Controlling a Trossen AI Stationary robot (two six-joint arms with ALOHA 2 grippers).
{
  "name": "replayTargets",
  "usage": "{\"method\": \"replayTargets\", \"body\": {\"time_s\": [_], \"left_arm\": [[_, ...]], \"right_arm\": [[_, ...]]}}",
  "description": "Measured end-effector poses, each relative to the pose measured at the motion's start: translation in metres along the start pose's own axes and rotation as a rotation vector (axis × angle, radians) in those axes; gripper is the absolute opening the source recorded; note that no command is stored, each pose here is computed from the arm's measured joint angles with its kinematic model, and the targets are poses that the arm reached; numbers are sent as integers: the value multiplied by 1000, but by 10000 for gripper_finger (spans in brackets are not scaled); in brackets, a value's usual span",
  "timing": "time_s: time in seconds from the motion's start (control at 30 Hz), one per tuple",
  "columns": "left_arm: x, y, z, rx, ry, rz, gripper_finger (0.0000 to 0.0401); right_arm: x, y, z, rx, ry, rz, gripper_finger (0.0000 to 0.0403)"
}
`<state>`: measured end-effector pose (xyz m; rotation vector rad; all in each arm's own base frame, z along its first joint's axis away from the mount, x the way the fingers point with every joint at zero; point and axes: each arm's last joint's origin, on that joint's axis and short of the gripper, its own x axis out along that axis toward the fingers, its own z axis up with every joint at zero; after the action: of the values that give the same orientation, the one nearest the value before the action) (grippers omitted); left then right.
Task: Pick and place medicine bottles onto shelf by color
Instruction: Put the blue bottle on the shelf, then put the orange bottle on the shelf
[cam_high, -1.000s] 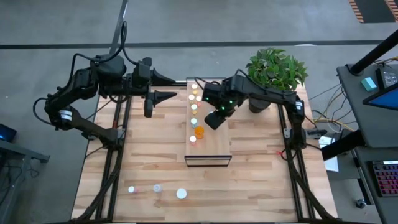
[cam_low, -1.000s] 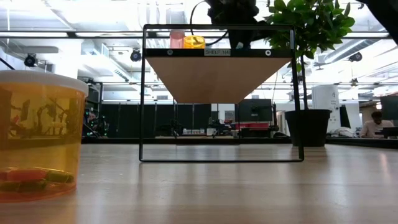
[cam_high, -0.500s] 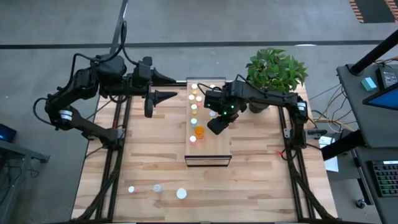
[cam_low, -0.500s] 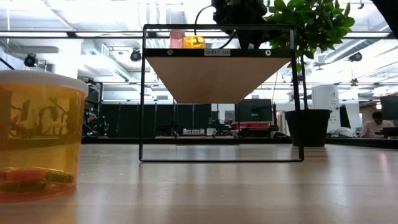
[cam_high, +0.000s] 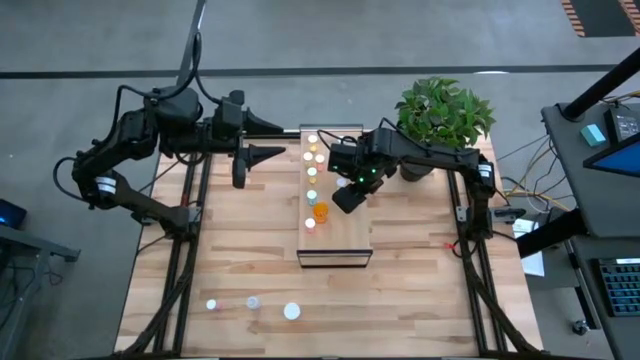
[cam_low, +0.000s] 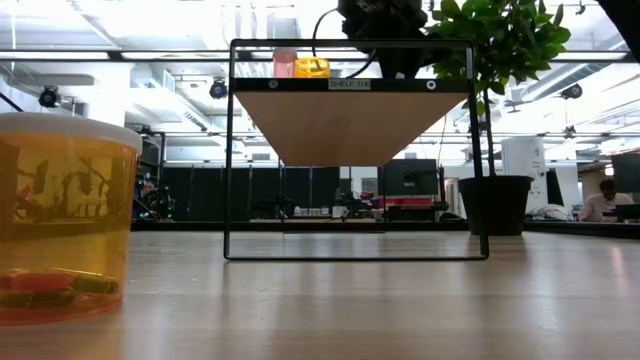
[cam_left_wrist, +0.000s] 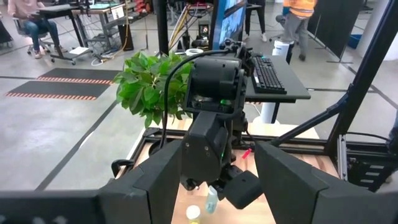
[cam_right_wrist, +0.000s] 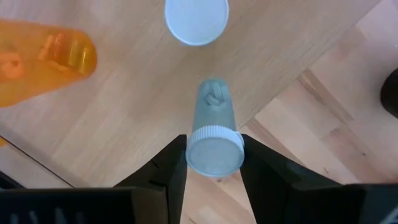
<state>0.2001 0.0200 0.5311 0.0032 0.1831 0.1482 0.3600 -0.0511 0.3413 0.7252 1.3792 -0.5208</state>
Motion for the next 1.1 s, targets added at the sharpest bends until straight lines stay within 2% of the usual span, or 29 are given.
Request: {"method": "replayTargets", "body": {"time_s": [0.47, 0.8, 1.1], "left_arm": [[0, 0, 5, -2, -48, 0, 187], [0, 0, 5, -2, -48, 0, 187], [0, 0, 5, -2, -49, 0, 187]], "right_arm": [[0, 2, 3, -34, -29, 13, 115], [0, 2, 3, -18, -29, 12, 170], [-3, 0, 3, -11, -34, 16, 178]]}}
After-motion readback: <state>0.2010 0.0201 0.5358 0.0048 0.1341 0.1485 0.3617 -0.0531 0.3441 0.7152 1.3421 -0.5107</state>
